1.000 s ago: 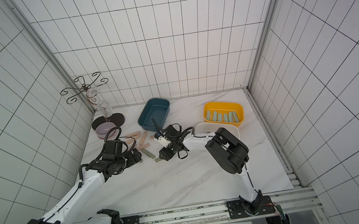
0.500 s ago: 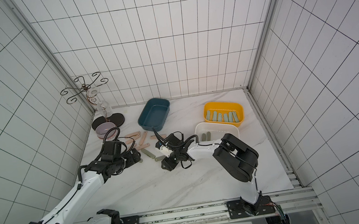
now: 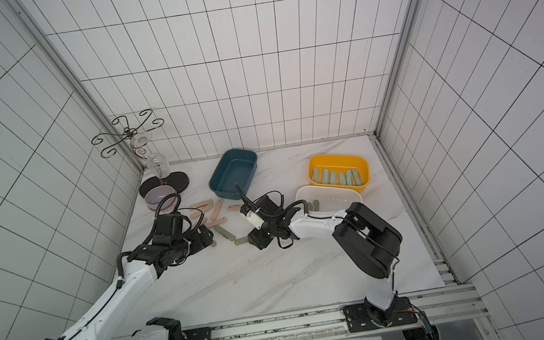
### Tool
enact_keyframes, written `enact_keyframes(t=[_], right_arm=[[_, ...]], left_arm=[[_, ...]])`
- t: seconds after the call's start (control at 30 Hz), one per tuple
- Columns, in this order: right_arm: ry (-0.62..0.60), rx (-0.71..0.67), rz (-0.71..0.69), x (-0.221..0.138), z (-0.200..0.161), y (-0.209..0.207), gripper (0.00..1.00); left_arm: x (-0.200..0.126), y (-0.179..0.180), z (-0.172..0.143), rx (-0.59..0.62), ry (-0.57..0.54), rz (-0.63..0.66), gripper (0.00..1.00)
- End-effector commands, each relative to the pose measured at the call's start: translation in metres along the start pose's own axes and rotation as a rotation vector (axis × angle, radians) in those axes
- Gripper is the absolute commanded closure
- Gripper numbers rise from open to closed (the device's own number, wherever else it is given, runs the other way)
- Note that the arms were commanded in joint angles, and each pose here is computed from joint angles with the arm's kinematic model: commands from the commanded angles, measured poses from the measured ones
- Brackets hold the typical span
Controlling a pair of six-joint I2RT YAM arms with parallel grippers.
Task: Place the fruit knives into the storage box by color
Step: Pick up the fruit knife from the center of the board.
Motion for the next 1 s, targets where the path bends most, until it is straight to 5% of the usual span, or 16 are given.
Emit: enact_keyframes(t=[0.0, 0.57, 0.97], right_arm=[[-0.035, -0.038, -0.004, 0.005, 0.029, -0.012, 0.38], [0.041, -0.049, 0.155, 0.034, 0.005, 0.013, 0.43], [0.117, -0.069, 0.102, 0.028, -0.031, 0.04, 0.48]], left_arm=[[-0.002, -0.003, 0.002, -0.012, -0.014, -0.027, 0.03], [-0.003, -0.005, 0.004, -0.016, -0.021, -0.039, 0.03], [-0.002, -0.007, 0.004, -0.02, -0.02, -0.047, 0.03]])
Point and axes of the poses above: each gripper's point midway between its finger pads, its own x axis out along the fingers, its own y axis along the line the jaws close on, z = x × y, the point moved 4 cm from there along -x, back along the fingers, and after that the axes turned 10 degrees about -x, right-handed, at the moved point
